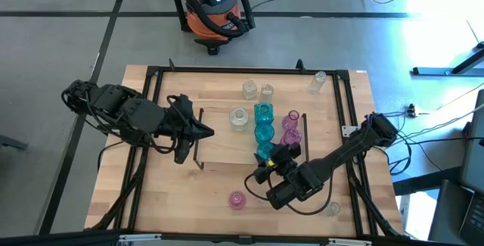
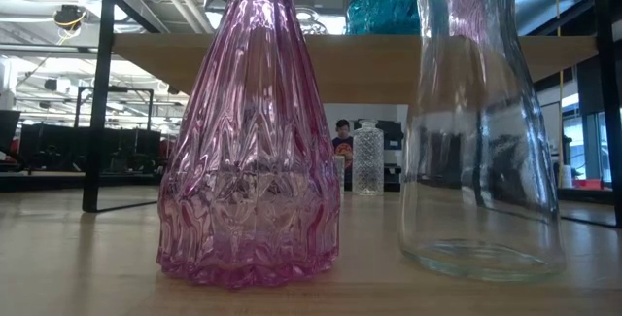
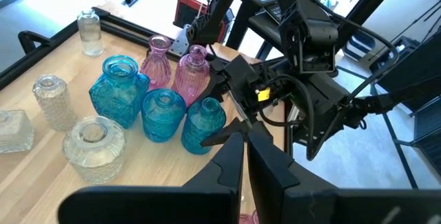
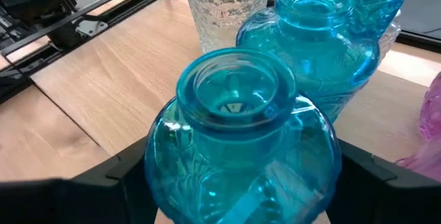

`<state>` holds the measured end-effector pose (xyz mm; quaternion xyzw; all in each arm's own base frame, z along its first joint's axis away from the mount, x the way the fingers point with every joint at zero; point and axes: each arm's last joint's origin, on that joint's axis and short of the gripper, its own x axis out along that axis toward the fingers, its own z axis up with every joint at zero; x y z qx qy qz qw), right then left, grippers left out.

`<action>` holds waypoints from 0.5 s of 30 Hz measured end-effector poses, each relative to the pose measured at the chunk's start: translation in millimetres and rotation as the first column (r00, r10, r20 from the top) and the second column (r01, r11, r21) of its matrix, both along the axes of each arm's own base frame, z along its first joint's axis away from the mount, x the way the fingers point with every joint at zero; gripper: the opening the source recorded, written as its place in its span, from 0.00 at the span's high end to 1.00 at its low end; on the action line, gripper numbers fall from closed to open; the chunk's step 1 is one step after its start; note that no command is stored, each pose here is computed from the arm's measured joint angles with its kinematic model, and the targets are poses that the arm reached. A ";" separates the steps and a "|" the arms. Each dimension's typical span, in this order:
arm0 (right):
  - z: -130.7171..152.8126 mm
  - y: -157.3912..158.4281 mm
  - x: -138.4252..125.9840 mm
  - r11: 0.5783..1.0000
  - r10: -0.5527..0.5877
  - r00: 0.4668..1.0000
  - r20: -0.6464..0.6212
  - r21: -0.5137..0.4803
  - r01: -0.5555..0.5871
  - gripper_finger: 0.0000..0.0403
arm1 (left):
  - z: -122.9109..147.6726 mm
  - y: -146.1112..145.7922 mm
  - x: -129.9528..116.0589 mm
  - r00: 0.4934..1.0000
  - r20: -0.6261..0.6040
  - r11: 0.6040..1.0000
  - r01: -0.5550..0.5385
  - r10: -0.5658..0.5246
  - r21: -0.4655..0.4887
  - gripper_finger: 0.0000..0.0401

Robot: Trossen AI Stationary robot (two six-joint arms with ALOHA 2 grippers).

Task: Sort vases onto shelf
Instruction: Put the blue vase on the shelf

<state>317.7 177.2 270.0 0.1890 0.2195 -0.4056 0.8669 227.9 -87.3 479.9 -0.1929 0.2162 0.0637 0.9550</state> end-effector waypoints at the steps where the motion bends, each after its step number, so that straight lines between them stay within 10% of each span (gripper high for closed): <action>1: 1.7 0.0 -0.3 1.000 0.001 1.000 -0.001 0.001 -0.001 0.26 | 0.0 0.0 0.0 1.000 0.000 1.000 0.000 0.000 0.000 0.97; 15: 2.4 -4.7 2.2 1.000 -0.002 1.000 -0.026 0.027 0.003 0.26 | 0.0 0.0 0.0 1.000 0.000 1.000 0.003 -0.003 0.007 0.97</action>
